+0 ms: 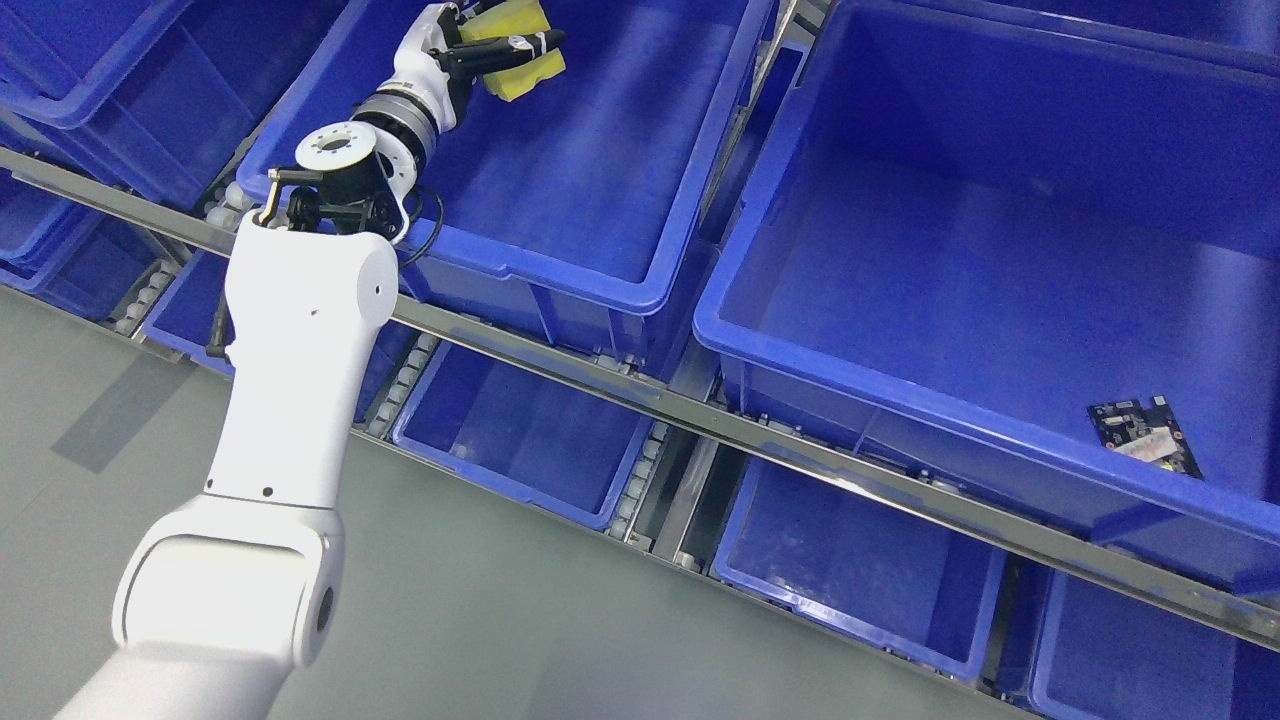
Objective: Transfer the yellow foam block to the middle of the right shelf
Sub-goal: 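Extend the left hand over the middle-shelf blue bin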
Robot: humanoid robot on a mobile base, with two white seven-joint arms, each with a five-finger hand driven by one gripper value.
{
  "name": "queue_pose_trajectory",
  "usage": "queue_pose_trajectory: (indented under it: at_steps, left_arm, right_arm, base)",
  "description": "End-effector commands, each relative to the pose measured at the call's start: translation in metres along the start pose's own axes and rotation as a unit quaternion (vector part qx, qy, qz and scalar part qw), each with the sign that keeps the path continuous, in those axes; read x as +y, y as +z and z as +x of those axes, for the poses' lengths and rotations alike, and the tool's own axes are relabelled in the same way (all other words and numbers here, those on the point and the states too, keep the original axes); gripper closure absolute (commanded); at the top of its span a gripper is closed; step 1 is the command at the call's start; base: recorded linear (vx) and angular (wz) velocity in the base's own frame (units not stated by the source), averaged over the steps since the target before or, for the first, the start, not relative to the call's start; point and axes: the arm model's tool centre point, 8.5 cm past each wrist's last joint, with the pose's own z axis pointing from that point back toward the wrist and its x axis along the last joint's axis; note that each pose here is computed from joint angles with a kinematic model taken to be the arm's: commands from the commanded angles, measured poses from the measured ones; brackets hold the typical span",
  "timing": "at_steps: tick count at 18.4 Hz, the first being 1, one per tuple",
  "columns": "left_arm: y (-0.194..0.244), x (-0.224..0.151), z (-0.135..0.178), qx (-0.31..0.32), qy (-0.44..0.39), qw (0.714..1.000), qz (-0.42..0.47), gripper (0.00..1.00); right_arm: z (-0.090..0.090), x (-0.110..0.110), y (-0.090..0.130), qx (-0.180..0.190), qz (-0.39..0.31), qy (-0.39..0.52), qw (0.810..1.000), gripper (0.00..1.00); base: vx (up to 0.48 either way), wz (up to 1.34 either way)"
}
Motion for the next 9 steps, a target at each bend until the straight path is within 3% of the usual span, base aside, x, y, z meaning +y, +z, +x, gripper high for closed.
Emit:
queue_pose_trajectory:
  at_steps: [1,5,7,9]
  left_arm:
    - [-0.0001,0.0001,0.0004,0.009,-0.021,1.000,0.000,0.00]
    - [-0.0013,-0.0043,-0.0036,0.004,-0.045,0.999,0.001,0.03]
    - [-0.0010,-0.0008,-0.0013,-0.007,-0.040,0.999,0.008,0.32]
    - [-0.0006,0.0016,0.0008,-0.027,-0.038,0.999,0.021,0.55]
  right_arm:
    - [0.0080,-0.0111,-0.0005,-0.010,-0.008,0.001,1.000,0.00]
    - [0.0080,-0.0111,-0.0005,-0.010,-0.008,0.001,1.000,0.00]
    - [0.0080,-0.0111,-0.0005,-0.010,-0.008,0.001,1.000,0.00]
    - [0.0080,-0.0111,-0.0005,-0.010,-0.008,0.001,1.000,0.00]
  base:
    - [0.000,0.00]
    - [0.000,0.00]
    - [0.000,0.00]
    - [0.000,0.00]
